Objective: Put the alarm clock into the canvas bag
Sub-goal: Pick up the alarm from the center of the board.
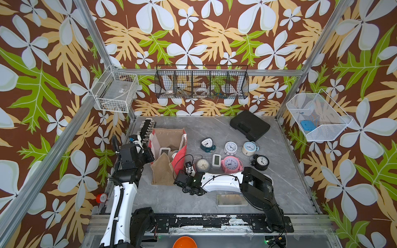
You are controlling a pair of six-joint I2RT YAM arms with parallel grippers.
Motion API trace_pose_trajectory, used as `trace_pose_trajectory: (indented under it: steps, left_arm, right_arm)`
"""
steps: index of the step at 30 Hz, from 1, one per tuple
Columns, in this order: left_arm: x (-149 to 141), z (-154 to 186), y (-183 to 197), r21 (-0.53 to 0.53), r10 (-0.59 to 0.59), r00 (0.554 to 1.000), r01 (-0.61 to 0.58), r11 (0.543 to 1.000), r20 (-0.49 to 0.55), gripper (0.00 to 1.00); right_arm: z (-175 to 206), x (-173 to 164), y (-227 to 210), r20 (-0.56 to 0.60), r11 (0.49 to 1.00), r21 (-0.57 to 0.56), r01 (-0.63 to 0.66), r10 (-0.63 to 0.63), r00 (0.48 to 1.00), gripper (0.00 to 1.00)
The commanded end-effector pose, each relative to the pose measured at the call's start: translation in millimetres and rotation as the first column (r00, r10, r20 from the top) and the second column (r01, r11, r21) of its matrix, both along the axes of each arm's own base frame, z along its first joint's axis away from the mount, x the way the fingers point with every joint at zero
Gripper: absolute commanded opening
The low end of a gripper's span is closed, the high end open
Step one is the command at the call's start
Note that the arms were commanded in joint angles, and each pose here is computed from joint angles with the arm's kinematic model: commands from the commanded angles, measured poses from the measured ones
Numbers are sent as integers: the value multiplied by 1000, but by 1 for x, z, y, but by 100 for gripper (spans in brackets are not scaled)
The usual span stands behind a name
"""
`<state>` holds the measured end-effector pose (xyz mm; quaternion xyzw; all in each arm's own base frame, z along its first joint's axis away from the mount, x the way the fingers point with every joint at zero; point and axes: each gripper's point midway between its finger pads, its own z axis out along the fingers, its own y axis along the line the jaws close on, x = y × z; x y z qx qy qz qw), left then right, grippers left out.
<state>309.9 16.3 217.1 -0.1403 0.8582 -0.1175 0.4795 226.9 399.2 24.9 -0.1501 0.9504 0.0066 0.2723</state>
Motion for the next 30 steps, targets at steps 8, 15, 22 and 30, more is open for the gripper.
trace_pose_trajectory:
  steps: [8, 15, 22, 30]
  left_arm:
    - [-1, -2, -1, 1, -6, 1000, 6, 1000, -11, 0]
    - [-1, -3, 0, 3, -6, 1000, 6, 1000, -13, 0]
    - [0, -2, -1, 0, -8, 1000, 8, 1000, -13, 0]
    - [-1, -2, -2, -2, -11, 1000, 11, 1000, -10, 0]
  right_arm:
    - [-15, 7, -6, -3, 999, -51, -15, 15, 1000, 73]
    - [0, 4, -13, 12, 999, -32, -1, 2, 1000, 64]
    - [42, 6, -15, 67, 1000, 23, 9, -10, 998, 60]
    - [96, 7, -23, 130, 992, 128, 19, -35, 991, 59]
